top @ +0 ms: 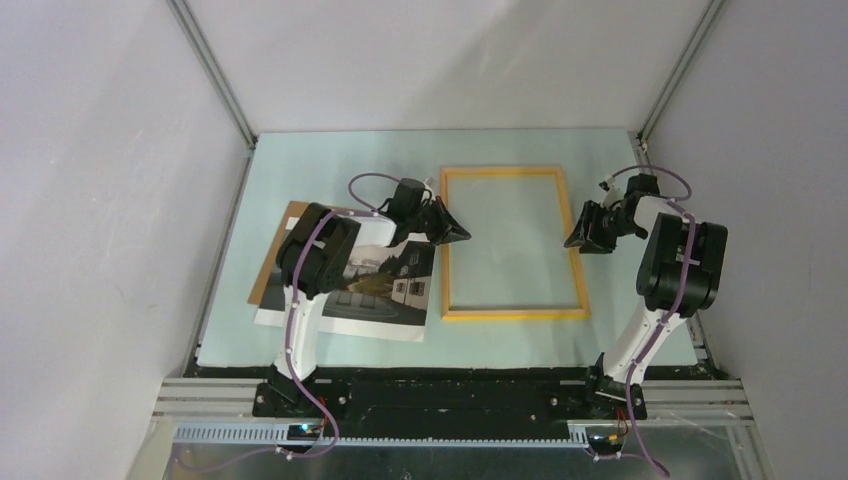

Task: Put the photo into the frame
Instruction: Place the photo frame item in the photo frame.

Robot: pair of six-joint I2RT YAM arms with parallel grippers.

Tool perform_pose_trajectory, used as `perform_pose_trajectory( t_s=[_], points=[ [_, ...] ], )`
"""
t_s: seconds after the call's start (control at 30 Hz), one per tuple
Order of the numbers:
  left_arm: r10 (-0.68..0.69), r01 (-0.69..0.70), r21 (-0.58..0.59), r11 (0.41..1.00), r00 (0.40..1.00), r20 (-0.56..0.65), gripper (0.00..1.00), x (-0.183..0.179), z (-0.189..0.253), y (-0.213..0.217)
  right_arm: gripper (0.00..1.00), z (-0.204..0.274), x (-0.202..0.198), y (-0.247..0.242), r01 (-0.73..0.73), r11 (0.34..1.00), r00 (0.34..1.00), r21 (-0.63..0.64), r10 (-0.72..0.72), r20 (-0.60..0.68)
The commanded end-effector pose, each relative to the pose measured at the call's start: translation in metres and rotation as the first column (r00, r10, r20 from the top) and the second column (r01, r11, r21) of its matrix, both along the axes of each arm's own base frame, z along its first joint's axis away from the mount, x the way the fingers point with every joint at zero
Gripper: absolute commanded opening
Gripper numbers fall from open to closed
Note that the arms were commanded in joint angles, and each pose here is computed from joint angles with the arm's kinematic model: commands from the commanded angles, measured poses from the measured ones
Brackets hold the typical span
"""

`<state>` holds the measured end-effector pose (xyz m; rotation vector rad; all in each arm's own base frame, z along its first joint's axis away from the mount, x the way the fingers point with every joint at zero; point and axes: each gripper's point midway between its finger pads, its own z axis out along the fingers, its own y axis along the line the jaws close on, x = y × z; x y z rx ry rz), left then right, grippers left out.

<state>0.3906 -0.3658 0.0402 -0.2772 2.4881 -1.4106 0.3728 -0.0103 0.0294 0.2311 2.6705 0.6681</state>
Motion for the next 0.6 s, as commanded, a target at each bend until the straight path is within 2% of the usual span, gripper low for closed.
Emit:
perform_pose_trajectory(
  t_s=[0.0,0.57],
  points=[
    [-0.023,0.023,-0.001,1.0,0.999,0.044,0.0,-0.001,0.026,-0.01,0.53,-0.005,0.0,0.001,-0.012,1.0,1.0,-0.022,0.012,-0.005],
    [-0.046,0.046,0.052,0.998,0.999,0.014,0.0,-0.014,0.024,-0.013,0.48,-0.008,-0.003,0.004,-0.018,0.999,1.0,-0.029,0.018,-0.022]
  ],
)
